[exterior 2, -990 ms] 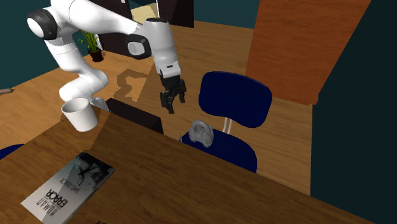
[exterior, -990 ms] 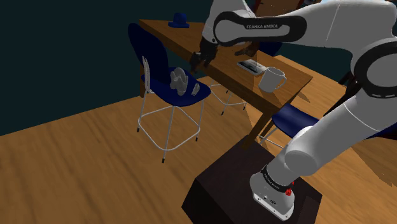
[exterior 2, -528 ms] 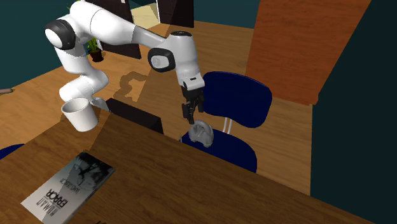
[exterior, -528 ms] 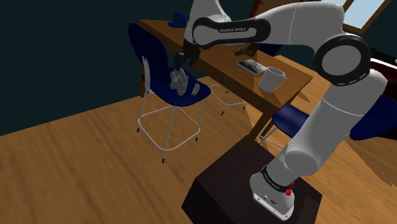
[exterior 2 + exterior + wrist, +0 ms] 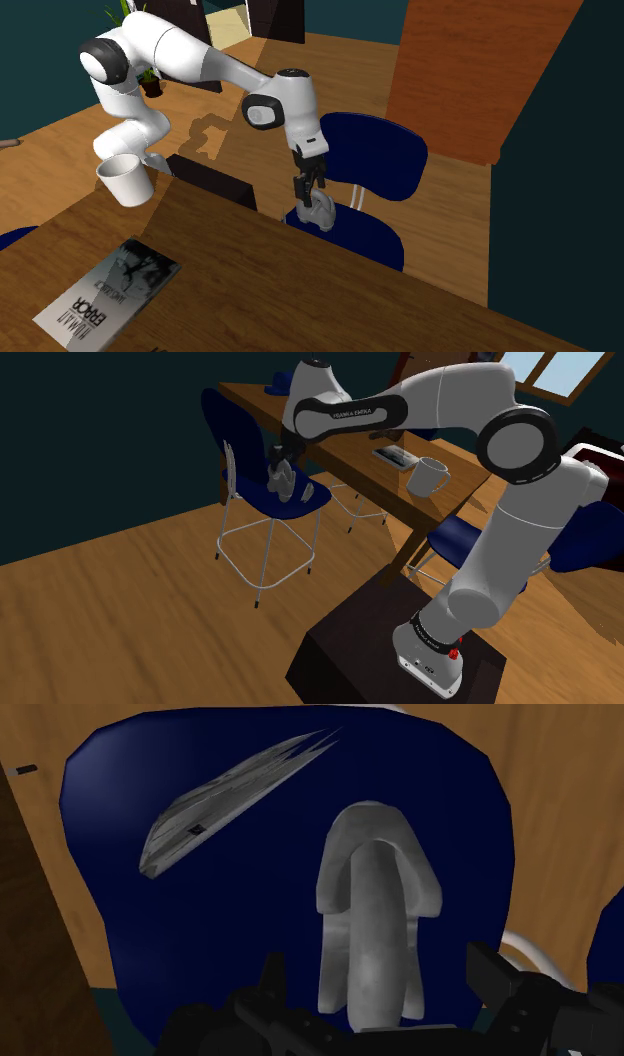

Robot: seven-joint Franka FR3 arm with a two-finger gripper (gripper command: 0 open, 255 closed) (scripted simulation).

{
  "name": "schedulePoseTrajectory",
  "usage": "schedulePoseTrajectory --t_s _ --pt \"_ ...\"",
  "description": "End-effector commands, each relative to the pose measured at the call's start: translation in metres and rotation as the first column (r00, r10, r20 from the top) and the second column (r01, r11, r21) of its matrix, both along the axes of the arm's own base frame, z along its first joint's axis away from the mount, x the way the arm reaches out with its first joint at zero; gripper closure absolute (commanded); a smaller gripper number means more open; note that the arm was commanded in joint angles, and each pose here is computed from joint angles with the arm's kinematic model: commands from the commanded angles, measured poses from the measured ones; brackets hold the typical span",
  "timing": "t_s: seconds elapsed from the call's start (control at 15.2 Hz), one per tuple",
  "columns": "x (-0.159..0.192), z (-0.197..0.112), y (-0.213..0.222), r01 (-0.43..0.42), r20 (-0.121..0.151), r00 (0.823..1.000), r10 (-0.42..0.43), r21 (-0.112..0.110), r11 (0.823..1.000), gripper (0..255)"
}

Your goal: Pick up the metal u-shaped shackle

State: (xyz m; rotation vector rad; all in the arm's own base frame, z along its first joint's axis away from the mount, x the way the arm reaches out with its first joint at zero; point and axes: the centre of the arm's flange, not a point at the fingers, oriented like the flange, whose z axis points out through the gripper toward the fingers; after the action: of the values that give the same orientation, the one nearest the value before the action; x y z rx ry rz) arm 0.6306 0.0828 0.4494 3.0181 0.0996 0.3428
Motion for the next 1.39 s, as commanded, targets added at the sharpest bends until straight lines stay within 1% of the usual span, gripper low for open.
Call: schedulePoseTrajectory --t_s 0.0,0.07,0.13,0.73,1.32 --pt "0.0 -0.008 0.0 0.0 0.0 1.0 0.0 0.0 1.0 0" --pt "0.0 -0.008 0.0 0.0 0.0 1.0 0.0 0.0 1.0 0" --pt "-0.001 -0.009 -0.001 0.0 0.0 1.0 0.0 0.0 1.0 255" --pt "0.0 -0.008 0.0 0.0 0.0 1.0 0.0 0.0 1.0 255" --pt "0.0 0.039 0.0 0.0 0.0 1.0 0.0 0.0 1.0 255"
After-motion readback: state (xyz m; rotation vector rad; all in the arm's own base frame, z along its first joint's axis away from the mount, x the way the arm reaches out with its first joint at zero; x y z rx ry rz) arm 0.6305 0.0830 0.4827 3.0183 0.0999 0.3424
